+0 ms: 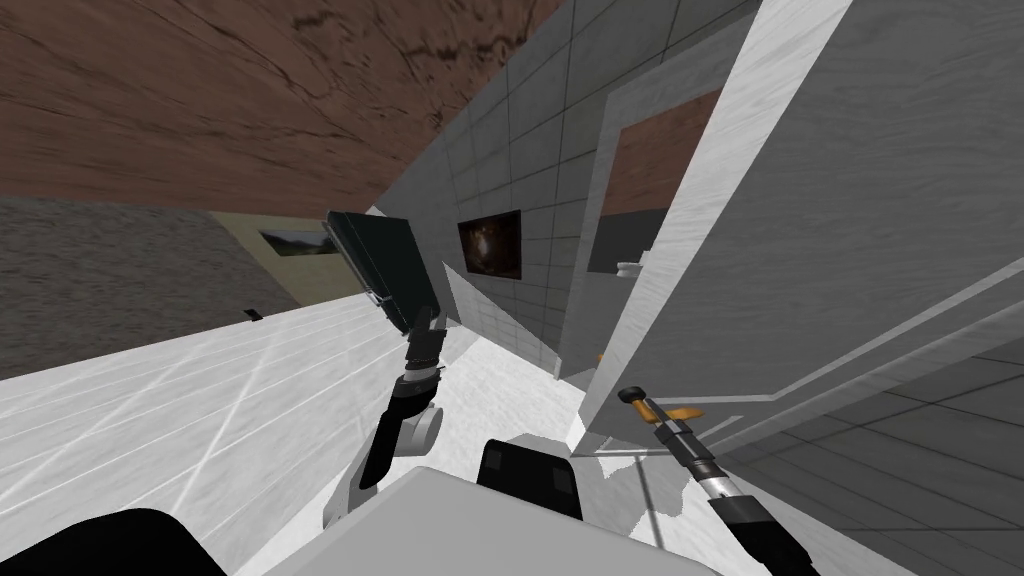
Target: Pull the door open
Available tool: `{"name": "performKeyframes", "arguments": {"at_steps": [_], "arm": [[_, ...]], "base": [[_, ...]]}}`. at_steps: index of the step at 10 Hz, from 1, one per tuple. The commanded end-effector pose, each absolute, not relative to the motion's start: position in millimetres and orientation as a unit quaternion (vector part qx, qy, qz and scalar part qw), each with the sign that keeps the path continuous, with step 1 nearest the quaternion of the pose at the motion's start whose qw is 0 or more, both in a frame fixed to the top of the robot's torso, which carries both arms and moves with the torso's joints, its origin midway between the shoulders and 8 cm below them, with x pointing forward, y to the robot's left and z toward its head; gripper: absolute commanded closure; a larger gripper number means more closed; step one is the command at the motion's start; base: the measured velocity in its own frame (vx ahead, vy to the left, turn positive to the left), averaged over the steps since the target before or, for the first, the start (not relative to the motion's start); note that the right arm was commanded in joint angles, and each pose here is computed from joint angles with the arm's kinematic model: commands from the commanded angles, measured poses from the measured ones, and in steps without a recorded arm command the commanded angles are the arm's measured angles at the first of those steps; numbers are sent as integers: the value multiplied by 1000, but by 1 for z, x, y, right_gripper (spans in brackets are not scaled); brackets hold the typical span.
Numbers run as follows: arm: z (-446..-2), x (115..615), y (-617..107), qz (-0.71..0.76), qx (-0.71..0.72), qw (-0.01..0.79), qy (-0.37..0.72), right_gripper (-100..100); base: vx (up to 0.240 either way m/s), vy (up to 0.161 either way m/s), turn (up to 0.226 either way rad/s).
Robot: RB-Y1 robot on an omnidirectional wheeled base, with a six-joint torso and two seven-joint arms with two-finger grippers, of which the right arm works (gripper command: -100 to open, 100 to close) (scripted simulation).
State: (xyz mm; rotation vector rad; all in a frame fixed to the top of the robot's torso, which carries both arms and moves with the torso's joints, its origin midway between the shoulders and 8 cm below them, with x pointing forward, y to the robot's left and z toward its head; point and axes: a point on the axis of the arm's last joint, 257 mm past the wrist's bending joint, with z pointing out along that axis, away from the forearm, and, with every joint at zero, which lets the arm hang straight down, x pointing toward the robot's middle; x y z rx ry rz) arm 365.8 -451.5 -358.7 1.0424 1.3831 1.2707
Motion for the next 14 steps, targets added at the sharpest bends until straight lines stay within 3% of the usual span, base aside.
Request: {"name": "performKeyframes", "arguments": {"at_steps": [1,14], "arm": [[-356,360,-455,521,423,477,567,100],[-356,329,-464,525,419,473,570,100]], "base": [[-183,-109,179],[-196,-94,178]]}}
